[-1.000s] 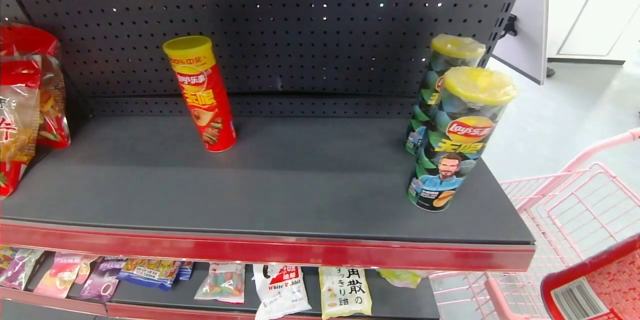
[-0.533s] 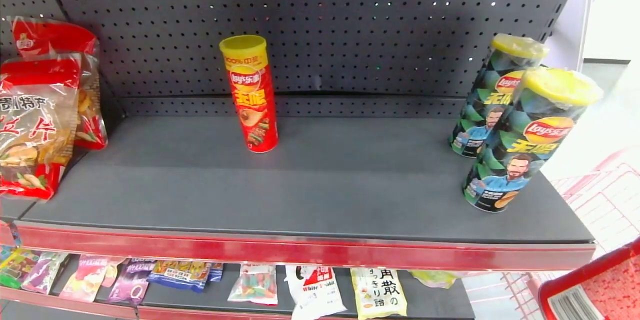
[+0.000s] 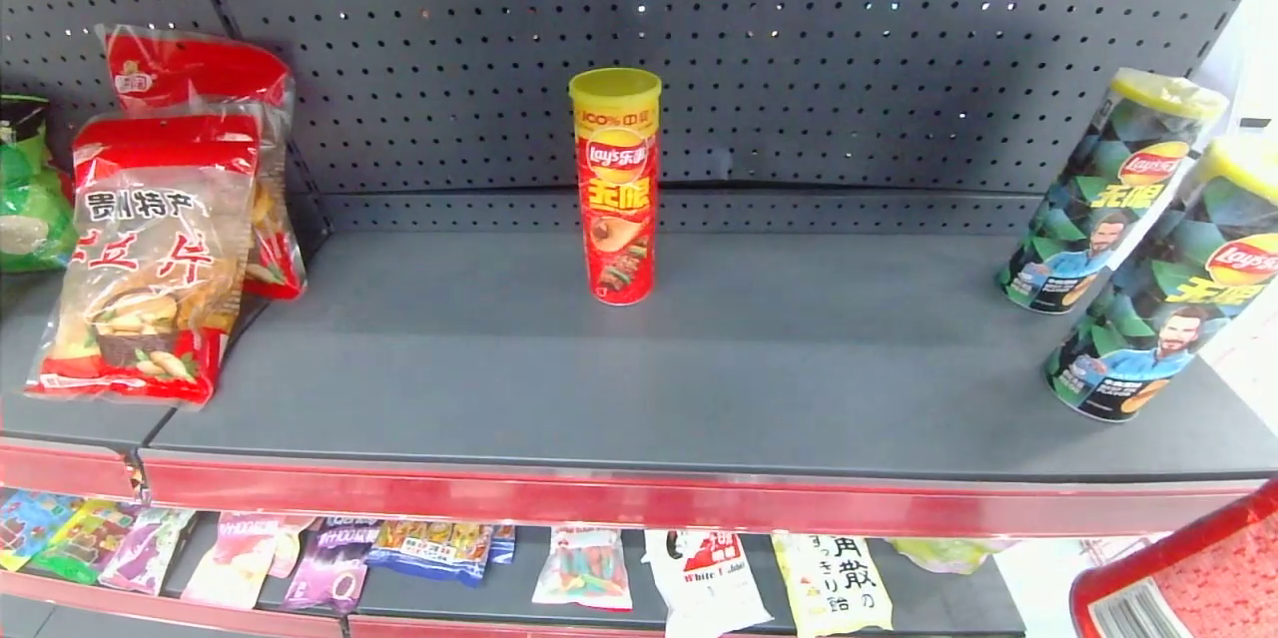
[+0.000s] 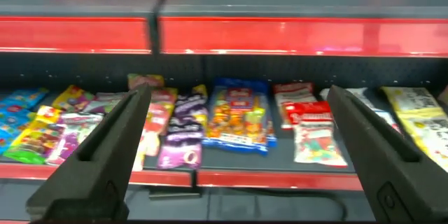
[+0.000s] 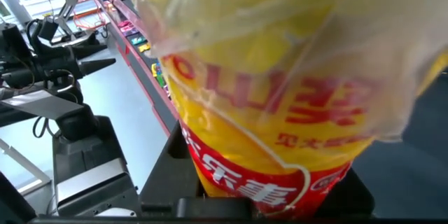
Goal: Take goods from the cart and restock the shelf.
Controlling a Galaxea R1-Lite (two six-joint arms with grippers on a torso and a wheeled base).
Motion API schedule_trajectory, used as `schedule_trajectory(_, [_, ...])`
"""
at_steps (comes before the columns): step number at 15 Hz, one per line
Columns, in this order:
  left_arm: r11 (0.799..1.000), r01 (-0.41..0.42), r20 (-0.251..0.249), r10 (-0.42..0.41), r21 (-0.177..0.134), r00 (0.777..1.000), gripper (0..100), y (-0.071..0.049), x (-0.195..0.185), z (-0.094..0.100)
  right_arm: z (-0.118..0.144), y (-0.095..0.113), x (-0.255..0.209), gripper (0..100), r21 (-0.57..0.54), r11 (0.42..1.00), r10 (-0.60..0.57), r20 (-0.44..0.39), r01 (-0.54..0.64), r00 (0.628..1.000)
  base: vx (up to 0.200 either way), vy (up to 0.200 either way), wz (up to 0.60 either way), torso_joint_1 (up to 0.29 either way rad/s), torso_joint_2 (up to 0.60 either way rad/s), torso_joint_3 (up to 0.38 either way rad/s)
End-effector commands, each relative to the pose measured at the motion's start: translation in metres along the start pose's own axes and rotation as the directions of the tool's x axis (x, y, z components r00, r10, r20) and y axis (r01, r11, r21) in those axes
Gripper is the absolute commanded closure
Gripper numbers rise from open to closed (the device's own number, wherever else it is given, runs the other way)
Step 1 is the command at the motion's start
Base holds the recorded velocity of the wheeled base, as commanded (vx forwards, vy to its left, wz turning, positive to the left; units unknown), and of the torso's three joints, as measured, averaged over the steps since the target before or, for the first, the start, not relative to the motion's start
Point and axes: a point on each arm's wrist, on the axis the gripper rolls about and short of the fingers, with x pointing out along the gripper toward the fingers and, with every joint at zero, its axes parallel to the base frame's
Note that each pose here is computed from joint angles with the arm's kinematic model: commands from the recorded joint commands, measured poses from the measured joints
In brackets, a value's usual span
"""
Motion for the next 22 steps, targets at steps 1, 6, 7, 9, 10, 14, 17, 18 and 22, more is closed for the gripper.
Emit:
schedule_trajectory(1, [1.0,-0.001,-0.001,0.001,0.0,1.0,0,0.0,0.0001,0.0,-0.0013,-0.0002,0.0,100,0.004,1.0,0.0,-0.003,0.0,1.0,0.0,0.2,0.0,-0.002,0.01,-0.002])
schedule_trajectory(6, [1.0,-0.001,-0.001,0.001,0.0,1.0,0,0.0,0.0001,0.0,-0.0018,0.0009,-0.0007,100,0.001,1.0,0.001,-0.001,-0.001,1.0,0.0,0.04,0.0,0.0,0.0,0.0])
schedule_trajectory(7, [1.0,-0.001,0.001,0.001,0.0,1.0,0,0.0,0.0001,0.0002,-0.0016,0.0015,-0.0011,100,-0.001,1.0,0.002,0.001,-0.002,1.0,0.0,0.0,0.0,0.0,0.0,0.0])
schedule_trajectory(9, [1.0,-0.001,-0.001,0.001,0.0,1.0,0,0.0,0.0001,0.0,-0.0045,0.0016,-0.0013,100,0.006,1.0,0.003,-0.004,-0.003,1.0,0.0,0.0,0.0,0.0,0.0,0.0])
schedule_trajectory(10, [1.0,-0.001,-0.001,0.001,0.002,1.0,0,0.0,0.0001,0.0,-0.0061,0.002,-0.0018,100,0.009,1.0,0.002,-0.006,-0.002,1.0,0.0,0.0,0.0,0.0,0.0,0.0])
schedule_trajectory(14, [1.0,-0.001,-0.001,0.001,0.002,1.0,0,0.0,0.0001,0.0,-0.0088,0.0026,-0.0024,100,0.014,1.0,0.002,-0.009,-0.002,1.0,0.15,0.0,0.0,-0.004,0.0,0.008])
schedule_trajectory(17, [1.0,-0.001,-0.001,0.001,0.0,1.0,0,0.0,0.0001,0.0,-0.0089,0.0024,-0.0022,100,0.015,1.0,0.002,-0.01,-0.002,1.0,0.2,0.0,0.0,0.001,0.0,0.004])
schedule_trajectory(18, [1.0,-0.001,-0.001,0.001,0.002,1.0,0,0.0,0.0001,0.0,-0.0092,0.0026,-0.0024,100,0.015,1.0,0.002,-0.01,-0.002,1.0,0.2,0.0,0.0,0.002,0.01,-0.002])
schedule_trajectory(22, [1.0,-0.001,-0.001,0.001,0.002,1.0,0,0.0,0.0001,0.0,-0.0112,0.003,-0.0029,100,0.019,1.0,0.002,-0.013,-0.001,1.0,0.1,0.0,0.0,0.004,0.0,0.002])
